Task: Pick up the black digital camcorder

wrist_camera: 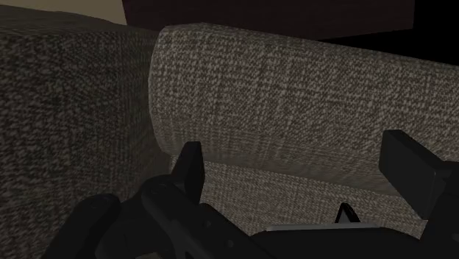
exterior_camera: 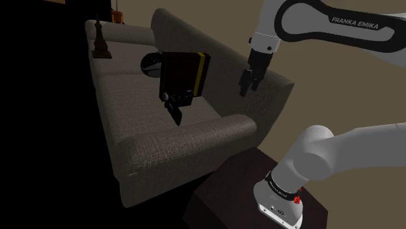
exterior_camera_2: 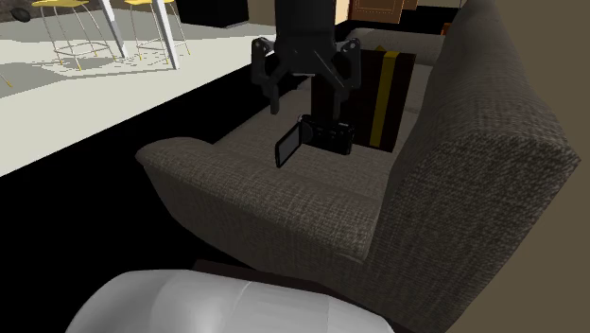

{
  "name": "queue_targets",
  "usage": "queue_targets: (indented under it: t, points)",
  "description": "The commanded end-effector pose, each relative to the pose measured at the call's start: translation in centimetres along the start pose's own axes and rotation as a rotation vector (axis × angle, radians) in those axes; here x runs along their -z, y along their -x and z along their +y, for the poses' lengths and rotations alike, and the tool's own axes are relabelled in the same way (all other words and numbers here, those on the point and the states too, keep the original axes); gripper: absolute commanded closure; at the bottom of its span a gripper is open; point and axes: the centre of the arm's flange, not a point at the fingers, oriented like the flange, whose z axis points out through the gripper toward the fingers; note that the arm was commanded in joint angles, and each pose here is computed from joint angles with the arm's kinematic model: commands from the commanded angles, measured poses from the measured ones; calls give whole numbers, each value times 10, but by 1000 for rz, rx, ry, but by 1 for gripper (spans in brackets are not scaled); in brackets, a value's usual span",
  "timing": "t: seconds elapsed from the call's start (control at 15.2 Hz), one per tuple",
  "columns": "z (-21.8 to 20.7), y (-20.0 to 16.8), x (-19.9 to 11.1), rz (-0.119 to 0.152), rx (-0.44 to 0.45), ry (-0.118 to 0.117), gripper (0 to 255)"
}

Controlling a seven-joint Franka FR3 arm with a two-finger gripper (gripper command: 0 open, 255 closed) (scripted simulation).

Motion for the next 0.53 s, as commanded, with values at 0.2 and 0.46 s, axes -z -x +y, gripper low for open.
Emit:
queue_targets:
  t: [0.2, 0.46]
  points:
    - [-14, -29, -20, 9, -28, -13, 0]
    - [-32, -69, -45, 21, -66, -30, 0]
